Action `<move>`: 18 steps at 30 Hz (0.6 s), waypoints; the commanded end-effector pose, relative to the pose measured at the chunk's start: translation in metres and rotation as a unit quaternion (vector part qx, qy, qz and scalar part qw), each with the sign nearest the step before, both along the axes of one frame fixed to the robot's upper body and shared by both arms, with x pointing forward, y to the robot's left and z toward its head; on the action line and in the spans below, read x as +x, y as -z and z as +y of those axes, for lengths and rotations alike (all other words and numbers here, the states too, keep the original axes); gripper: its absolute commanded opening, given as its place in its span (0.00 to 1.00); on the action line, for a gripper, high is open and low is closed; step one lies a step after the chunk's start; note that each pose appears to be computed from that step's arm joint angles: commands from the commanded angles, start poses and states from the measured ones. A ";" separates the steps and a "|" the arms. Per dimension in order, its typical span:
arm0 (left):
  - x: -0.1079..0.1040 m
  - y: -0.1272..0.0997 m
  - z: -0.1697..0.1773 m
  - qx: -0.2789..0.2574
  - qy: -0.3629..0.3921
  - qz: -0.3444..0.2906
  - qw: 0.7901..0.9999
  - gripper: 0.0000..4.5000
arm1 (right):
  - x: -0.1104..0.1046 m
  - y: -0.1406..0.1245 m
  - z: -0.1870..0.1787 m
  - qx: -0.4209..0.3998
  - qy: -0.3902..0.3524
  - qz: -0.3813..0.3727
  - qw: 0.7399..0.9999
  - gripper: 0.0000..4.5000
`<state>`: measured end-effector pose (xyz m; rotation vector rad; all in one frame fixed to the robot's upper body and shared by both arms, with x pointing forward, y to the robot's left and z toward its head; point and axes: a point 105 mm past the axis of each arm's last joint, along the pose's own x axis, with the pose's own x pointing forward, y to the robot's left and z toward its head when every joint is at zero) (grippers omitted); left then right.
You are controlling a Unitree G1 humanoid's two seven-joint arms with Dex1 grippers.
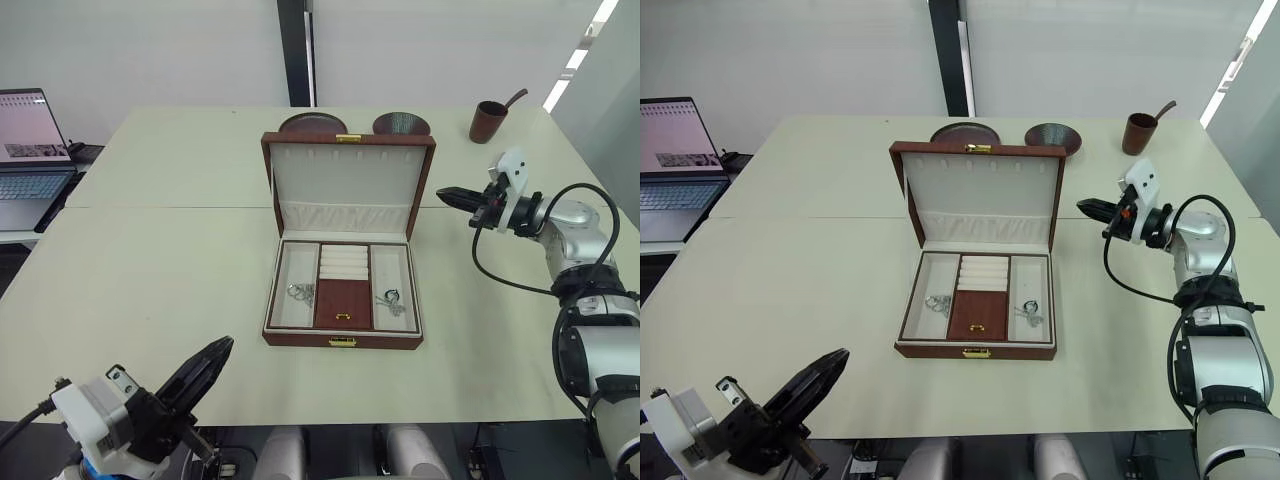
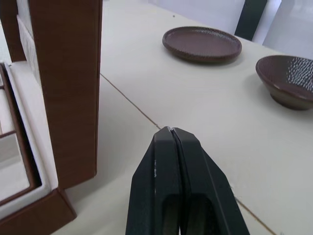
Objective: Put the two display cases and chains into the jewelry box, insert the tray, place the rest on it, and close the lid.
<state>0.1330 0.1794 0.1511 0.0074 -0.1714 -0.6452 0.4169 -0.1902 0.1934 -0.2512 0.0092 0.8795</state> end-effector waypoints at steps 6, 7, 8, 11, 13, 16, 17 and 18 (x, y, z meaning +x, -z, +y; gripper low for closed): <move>-0.003 -0.003 -0.001 -0.010 0.001 -0.037 0.999 0.00 | 0.013 -0.033 0.008 0.032 0.008 -0.052 0.998 0.01; -0.003 -0.003 -0.002 -0.014 0.003 -0.040 0.999 0.00 | 0.014 -0.036 0.010 0.035 0.007 -0.056 0.998 0.01; -0.004 -0.004 -0.003 -0.015 0.003 -0.042 0.999 0.00 | 0.014 -0.038 0.011 0.037 0.006 -0.058 0.998 0.01; -0.001 -0.009 -0.002 -0.009 -0.006 -0.073 0.997 0.00 | 0.017 -0.048 0.019 0.049 0.001 -0.068 0.996 0.01; 0.000 -0.009 -0.001 -0.008 -0.007 -0.073 0.997 0.00 | 0.019 -0.051 0.024 0.051 -0.003 -0.070 0.996 0.01; -0.002 -0.008 -0.003 -0.009 -0.004 -0.065 0.998 0.00 | 0.019 -0.055 0.031 0.056 -0.011 -0.073 0.996 0.01; -0.002 -0.007 -0.003 -0.008 -0.006 -0.064 0.998 0.00 | 0.020 -0.056 0.033 0.057 -0.014 -0.075 0.995 0.01; -0.002 -0.007 -0.002 -0.007 -0.007 -0.063 0.998 0.00 | 0.020 -0.057 0.035 0.058 -0.017 -0.076 0.995 0.01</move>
